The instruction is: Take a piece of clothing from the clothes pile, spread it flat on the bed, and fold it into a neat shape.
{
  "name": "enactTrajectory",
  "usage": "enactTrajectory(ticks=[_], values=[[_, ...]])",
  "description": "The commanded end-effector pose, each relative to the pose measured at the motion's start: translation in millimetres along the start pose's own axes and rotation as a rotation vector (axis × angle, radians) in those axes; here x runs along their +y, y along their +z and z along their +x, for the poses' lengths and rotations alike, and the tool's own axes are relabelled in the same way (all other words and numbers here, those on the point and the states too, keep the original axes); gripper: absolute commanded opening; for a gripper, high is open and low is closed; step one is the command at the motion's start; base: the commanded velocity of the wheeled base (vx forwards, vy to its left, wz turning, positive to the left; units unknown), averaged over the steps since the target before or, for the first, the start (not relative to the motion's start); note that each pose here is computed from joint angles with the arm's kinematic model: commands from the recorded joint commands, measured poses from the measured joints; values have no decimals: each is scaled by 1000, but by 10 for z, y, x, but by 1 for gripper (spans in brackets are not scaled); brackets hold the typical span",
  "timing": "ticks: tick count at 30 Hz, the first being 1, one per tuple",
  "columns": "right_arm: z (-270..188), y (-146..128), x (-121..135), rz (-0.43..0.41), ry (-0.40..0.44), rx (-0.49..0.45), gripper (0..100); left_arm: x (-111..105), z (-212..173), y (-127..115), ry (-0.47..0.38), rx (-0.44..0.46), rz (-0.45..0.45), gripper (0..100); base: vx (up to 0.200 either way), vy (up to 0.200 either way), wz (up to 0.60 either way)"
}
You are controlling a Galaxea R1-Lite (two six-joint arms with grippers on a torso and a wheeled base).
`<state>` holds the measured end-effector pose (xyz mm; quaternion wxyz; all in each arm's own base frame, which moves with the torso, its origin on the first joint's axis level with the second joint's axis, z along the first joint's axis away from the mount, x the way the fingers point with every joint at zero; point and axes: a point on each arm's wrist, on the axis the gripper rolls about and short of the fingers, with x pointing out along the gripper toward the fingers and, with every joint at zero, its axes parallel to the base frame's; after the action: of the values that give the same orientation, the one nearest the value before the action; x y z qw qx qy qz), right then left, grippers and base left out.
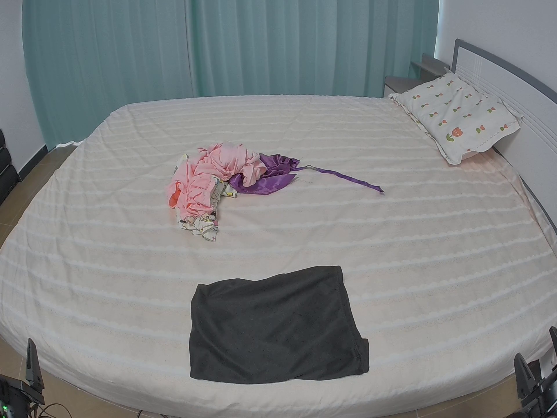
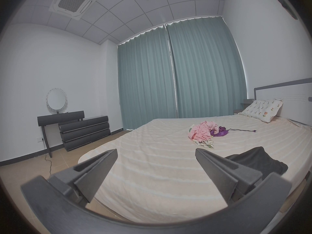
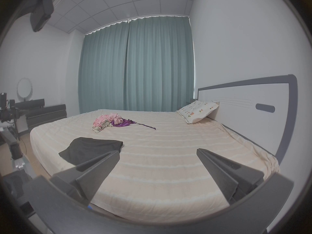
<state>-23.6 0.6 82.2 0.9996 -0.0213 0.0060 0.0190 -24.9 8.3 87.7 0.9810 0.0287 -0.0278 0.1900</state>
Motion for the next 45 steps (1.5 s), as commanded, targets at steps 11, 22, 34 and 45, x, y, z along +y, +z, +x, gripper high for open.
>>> enactTrajectory(ticks=[11,22,34,45], values=[[5,-62,3,3,-12,-5,100,-57,-5,-54,-232,-1,-44,100,0,0,0],[7,-65,2,17,-15,-8,100,-96,-18,-117,-403,61,-53,100,0,0,0],[7,-65,1,10,-20,-7,100,-95,-20,-113,-401,54,-60,100,0,0,0],[7,-63,2,6,-15,-9,100,-95,-20,-113,-399,55,-62,100,0,0,0]])
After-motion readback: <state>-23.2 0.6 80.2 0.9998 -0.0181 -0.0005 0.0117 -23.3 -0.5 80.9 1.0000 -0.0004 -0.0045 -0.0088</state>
